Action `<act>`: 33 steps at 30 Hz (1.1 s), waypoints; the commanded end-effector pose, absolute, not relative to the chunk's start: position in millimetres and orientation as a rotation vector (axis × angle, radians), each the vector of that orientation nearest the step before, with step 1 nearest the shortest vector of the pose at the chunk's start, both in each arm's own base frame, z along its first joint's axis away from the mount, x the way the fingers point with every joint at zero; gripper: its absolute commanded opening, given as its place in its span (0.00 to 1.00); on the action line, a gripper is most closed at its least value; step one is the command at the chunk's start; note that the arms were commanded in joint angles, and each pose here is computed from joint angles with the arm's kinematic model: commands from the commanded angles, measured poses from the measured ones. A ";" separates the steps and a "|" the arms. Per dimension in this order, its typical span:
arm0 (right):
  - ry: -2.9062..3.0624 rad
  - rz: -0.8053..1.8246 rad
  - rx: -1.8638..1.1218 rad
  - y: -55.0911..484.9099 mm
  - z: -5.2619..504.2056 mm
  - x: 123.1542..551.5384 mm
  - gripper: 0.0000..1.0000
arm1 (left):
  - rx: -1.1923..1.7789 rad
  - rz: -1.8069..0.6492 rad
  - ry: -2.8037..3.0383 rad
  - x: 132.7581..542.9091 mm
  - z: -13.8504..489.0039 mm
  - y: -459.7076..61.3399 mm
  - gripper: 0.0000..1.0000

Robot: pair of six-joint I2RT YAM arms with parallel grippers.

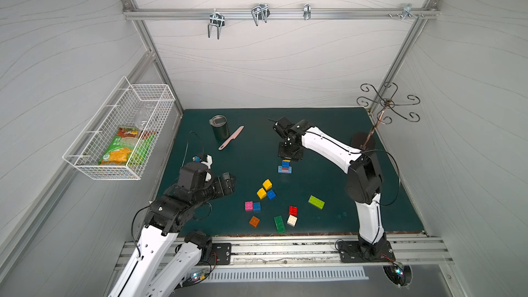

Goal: Assemble the number 1 with lego
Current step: Assemble the lego brick with the lego brick.

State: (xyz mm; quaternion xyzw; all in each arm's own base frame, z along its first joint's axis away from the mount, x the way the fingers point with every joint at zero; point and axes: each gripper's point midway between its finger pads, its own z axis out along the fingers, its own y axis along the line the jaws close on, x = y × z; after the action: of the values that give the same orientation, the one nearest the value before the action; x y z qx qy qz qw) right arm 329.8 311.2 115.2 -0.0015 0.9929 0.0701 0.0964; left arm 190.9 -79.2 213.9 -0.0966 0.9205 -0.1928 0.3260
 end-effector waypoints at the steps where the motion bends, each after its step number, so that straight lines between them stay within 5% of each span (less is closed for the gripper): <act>1: 2.977 0.190 -0.020 308.5 105.6 326.2 0.04 | -0.231 -0.525 2.374 195.4 222.9 -82.6 1.00; 33: 3.089 0.049 -0.106 301.4 69.0 317.0 0.02 | -0.232 -0.524 2.367 195.3 224.1 -82.0 1.00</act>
State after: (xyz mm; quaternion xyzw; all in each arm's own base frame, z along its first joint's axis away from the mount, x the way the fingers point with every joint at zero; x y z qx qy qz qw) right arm 323.1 315.3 95.9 -0.0283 0.9960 0.0619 0.0581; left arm 191.0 -79.3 213.8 -0.0966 0.9206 -0.1928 0.3256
